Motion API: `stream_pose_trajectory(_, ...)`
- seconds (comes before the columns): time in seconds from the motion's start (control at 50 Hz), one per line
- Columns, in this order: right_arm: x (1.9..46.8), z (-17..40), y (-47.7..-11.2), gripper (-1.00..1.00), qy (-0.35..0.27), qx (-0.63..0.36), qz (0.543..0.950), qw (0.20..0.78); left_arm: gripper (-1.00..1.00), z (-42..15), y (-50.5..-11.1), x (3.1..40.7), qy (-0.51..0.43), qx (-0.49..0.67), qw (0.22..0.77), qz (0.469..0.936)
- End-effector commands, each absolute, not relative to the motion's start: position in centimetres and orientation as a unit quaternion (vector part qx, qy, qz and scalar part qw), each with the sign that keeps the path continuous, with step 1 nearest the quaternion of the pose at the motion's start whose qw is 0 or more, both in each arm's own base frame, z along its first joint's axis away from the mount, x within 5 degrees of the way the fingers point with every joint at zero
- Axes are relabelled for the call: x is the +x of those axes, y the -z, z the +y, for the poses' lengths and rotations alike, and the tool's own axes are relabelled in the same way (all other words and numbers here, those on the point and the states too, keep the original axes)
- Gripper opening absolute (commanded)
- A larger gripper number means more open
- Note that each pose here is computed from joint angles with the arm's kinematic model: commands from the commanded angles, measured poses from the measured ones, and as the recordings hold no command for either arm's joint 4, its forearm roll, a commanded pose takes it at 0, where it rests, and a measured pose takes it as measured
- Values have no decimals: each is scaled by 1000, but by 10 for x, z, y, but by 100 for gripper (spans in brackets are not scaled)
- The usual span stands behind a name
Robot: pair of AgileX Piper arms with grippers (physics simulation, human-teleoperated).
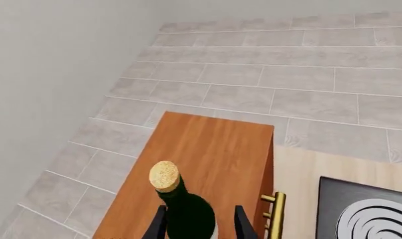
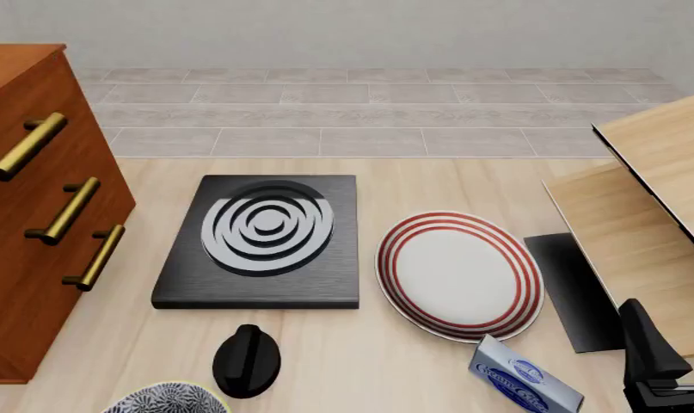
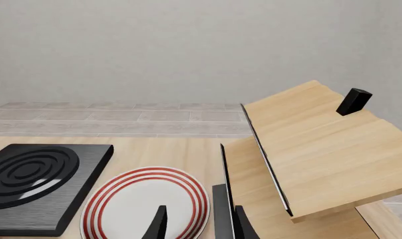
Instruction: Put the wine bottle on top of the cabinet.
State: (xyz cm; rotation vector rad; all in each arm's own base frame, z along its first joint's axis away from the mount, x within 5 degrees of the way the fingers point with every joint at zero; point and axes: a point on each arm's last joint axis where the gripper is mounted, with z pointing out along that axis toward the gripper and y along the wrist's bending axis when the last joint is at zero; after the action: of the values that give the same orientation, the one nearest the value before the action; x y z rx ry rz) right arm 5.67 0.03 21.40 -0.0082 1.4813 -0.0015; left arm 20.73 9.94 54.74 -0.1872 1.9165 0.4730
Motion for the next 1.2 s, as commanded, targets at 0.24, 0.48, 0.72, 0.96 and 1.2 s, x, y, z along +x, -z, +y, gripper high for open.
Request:
stream_pose_trajectory(0.24,57,0,-214,100,1,-4,675,738,100,100,-543,214,-196,-74,541,814)
stream_pose_trajectory(0.48,57,0,-214,100,1,-4,675,738,100,87,-558,201,-188,-66,556,807)
stream_pose_trajectory(0.72,57,0,-214,100,1,-4,675,738,100,71,-563,178,-177,-65,578,794)
stream_pose_trajectory(0.96,57,0,-214,100,1,-4,675,738,100,40,-562,127,-182,-3,582,793)
stream_pose_trajectory(1.2,57,0,-214,100,1,-4,675,738,100,8,-572,50,-150,64,616,771)
